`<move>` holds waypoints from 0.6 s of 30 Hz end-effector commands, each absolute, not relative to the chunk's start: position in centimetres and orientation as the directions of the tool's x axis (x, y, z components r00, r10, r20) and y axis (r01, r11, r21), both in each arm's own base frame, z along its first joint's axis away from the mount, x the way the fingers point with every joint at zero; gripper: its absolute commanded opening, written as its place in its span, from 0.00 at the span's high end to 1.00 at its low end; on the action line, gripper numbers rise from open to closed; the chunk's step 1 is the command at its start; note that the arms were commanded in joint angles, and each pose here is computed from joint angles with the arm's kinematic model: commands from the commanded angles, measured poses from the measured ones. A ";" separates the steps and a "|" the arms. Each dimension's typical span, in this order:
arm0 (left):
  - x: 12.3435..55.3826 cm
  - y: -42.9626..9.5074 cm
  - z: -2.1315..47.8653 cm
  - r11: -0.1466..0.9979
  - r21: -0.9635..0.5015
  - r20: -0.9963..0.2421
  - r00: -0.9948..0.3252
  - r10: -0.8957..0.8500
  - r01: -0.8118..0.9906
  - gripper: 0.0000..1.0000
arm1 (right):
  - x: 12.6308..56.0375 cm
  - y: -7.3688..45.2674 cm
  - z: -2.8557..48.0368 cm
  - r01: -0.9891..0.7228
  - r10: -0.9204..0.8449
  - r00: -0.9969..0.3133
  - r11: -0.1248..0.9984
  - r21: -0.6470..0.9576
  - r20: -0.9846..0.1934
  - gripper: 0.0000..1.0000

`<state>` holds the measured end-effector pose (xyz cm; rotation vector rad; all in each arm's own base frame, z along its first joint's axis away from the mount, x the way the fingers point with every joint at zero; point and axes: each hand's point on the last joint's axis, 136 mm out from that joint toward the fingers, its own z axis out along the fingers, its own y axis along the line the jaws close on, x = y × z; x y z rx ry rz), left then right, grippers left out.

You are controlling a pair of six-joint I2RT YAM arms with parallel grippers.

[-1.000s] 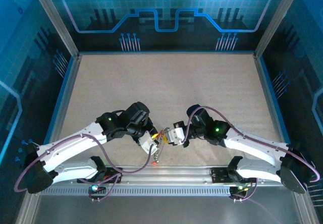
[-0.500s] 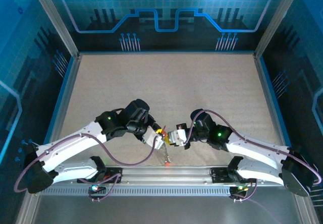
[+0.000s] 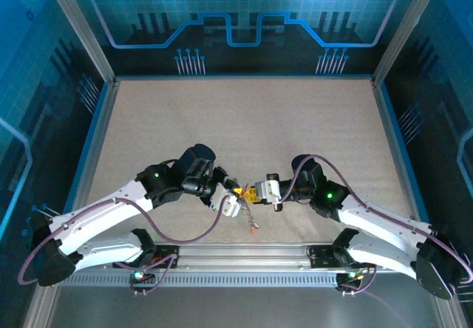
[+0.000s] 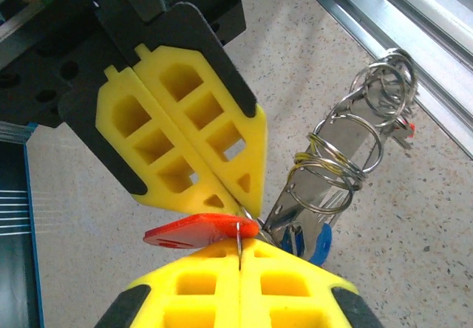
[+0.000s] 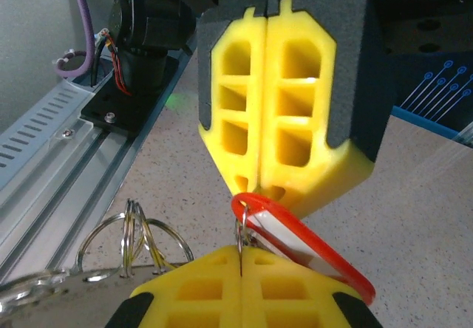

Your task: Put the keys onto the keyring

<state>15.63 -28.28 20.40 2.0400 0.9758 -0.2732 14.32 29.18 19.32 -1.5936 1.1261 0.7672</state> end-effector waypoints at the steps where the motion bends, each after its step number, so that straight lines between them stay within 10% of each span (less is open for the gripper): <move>1: 14.9 -28.3 20.9 -0.328 0.584 -0.560 0.660 0.501 0.743 1.00 | 13.7 29.0 21.2 -0.917 -0.217 0.398 -0.076 -0.391 -0.891 1.00; 18: 16.2 -27.8 20.9 -0.267 0.570 -0.583 0.612 0.535 0.777 1.00 | 12.7 28.8 21.1 -0.907 -0.200 0.420 -0.123 -0.403 -0.885 1.00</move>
